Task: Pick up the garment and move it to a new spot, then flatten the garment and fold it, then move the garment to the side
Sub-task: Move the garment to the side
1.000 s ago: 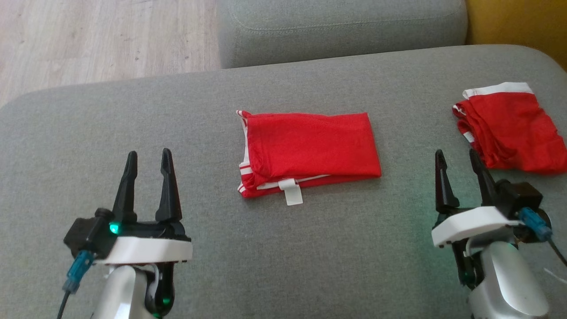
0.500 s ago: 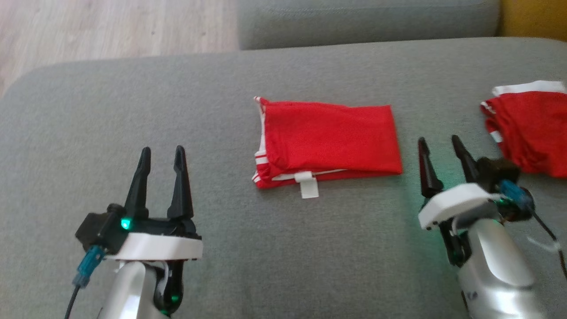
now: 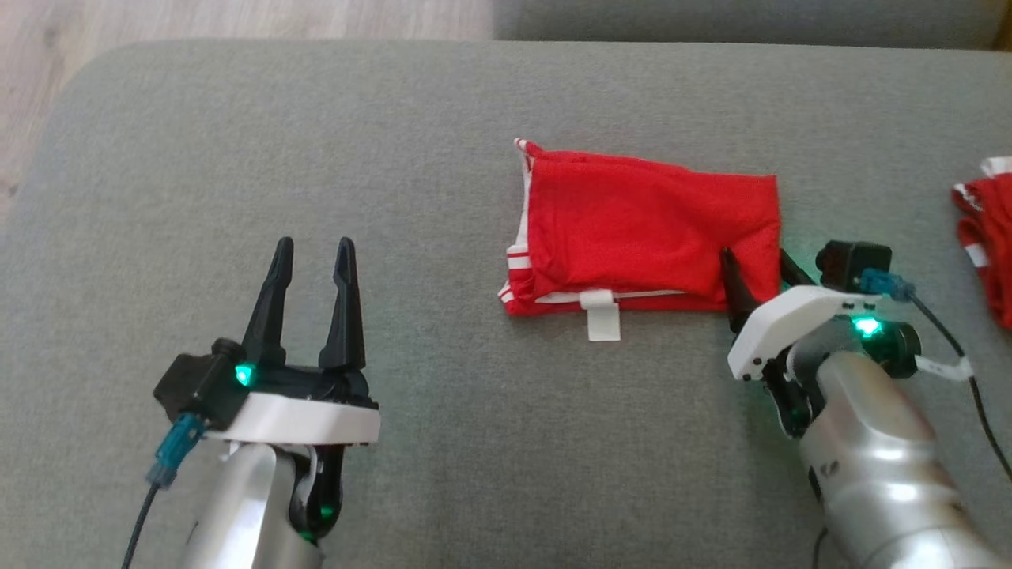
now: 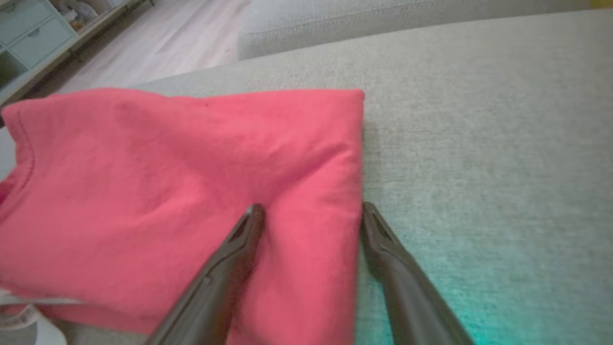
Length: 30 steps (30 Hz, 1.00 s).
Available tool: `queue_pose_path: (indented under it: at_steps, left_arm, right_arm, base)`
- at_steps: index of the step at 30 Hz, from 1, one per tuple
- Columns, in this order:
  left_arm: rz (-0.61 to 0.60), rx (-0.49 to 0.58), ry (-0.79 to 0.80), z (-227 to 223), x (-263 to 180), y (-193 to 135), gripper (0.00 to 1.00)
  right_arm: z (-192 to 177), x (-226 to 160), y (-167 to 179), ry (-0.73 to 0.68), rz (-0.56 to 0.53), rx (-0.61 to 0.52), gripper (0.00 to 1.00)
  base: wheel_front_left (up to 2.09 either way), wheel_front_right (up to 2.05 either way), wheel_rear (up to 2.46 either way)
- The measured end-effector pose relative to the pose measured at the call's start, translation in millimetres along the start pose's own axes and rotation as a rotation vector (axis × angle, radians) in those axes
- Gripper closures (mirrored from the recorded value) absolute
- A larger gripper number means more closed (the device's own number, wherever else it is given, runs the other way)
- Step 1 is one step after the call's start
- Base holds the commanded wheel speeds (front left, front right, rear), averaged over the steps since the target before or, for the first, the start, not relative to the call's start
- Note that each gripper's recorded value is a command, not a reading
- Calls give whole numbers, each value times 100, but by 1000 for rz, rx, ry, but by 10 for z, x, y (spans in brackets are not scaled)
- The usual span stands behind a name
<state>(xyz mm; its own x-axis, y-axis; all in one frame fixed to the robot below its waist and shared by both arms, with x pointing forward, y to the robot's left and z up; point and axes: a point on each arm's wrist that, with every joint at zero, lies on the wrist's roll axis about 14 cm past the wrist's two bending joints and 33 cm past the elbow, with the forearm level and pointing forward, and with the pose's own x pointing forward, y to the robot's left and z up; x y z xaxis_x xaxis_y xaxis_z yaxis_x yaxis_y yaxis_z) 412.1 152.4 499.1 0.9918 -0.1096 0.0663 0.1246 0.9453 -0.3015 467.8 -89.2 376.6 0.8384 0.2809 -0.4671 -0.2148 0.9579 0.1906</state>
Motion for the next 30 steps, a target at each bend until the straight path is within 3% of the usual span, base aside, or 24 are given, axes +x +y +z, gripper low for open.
queue_pose_path:
  at_steps: [3,4,5,6,13,22,30]
  left_arm:
    - [13,0,-5,20,6,49,0]
    - [17,-2,-6,25,4,61,0]
    - [19,-1,-7,27,0,69,0]
    - [20,-1,-7,28,-2,71,0]
    - [-5,-9,-42,150,14,-24,0]
    - [-70,-44,-57,186,27,-293,0]
    - [-141,-60,-44,118,147,-543,0]
  right_arm:
    - [-18,82,32,36,10,-22,0]
    - [-12,102,41,42,13,-33,9]
    - [-6,115,48,46,16,-40,66]
    - [8,120,53,41,19,-51,100]
    - [148,-37,11,-38,23,-232,100]
    - [589,-322,-312,-154,-36,-419,100]
    - [1008,-635,-1017,-178,-166,-608,100]
  base:
    - [0,0,0]
    - [0,0,0]
    - [0,0,0]
    - [0,0,0]
    - [0,0,0]
    - [0,0,0]
    - [0,0,0]
